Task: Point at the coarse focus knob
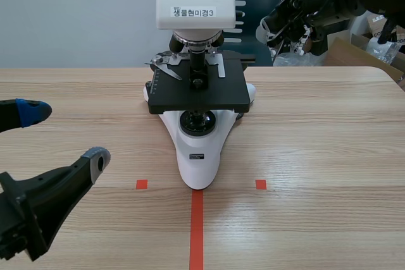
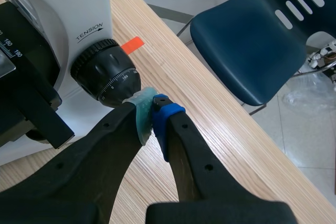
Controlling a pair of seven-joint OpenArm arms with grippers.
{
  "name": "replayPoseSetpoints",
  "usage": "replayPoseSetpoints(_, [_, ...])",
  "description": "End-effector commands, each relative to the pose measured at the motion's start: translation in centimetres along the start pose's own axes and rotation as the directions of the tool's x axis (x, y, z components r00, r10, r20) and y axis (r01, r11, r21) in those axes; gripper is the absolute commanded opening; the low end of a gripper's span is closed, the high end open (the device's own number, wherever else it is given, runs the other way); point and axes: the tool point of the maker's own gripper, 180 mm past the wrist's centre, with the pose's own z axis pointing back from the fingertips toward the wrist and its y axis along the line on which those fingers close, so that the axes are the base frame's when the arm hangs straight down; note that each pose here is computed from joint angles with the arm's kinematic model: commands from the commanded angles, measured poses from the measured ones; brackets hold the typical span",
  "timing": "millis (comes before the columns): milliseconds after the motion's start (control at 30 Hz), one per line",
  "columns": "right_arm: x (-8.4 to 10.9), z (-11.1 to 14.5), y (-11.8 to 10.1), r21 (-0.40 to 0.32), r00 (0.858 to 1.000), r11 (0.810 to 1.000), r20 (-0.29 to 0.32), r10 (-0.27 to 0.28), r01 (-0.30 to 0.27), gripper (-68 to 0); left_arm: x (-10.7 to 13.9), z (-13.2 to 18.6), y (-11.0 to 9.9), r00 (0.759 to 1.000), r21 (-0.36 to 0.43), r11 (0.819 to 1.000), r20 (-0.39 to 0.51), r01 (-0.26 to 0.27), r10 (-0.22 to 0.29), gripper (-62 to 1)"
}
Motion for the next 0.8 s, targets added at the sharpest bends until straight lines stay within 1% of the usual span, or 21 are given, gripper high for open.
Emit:
replayPoseSetpoints(0, [1.8,0.5,-1.2,-0.023,0.999,1.000,0.043,0.017,-0.016,-65.6,0.2,0.0,-0.4,1.000,-0.002,1.000,0.017,-0.021,0.021,1.4])
replayPoseSetpoints(133, [1.8,0.5,-1.2,-0.023,0.999,1.000,0.043,0.017,-0.016,-66.3,0.2,0.0,-0.4,1.000,-0.002,1.000,0.017,-0.021,0.021,1.4])
replayPoseSetpoints(233, [1.8,0.5,-0.8,-0.004,0.999,1.000,0.043,0.024,-0.024,-66.8,0.2,0.0,-0.4,1.000,-0.002,1.000,0.017,-0.021,0.021,1.4])
replayPoseSetpoints(667, [1.8,0.5,-0.7,0.002,0.999,1.000,0.043,0.026,-0.026,-66.8,0.2,0.0,-0.4,1.000,-0.002,1.000,0.017,-0.021,0.021,1.4])
replayPoseSetpoints(767, [1.9,0.5,0.3,0.057,0.998,0.997,0.049,0.046,-0.049,-66.8,0.2,0.0,-0.4,1.000,-0.002,1.000,0.017,-0.021,0.021,1.4])
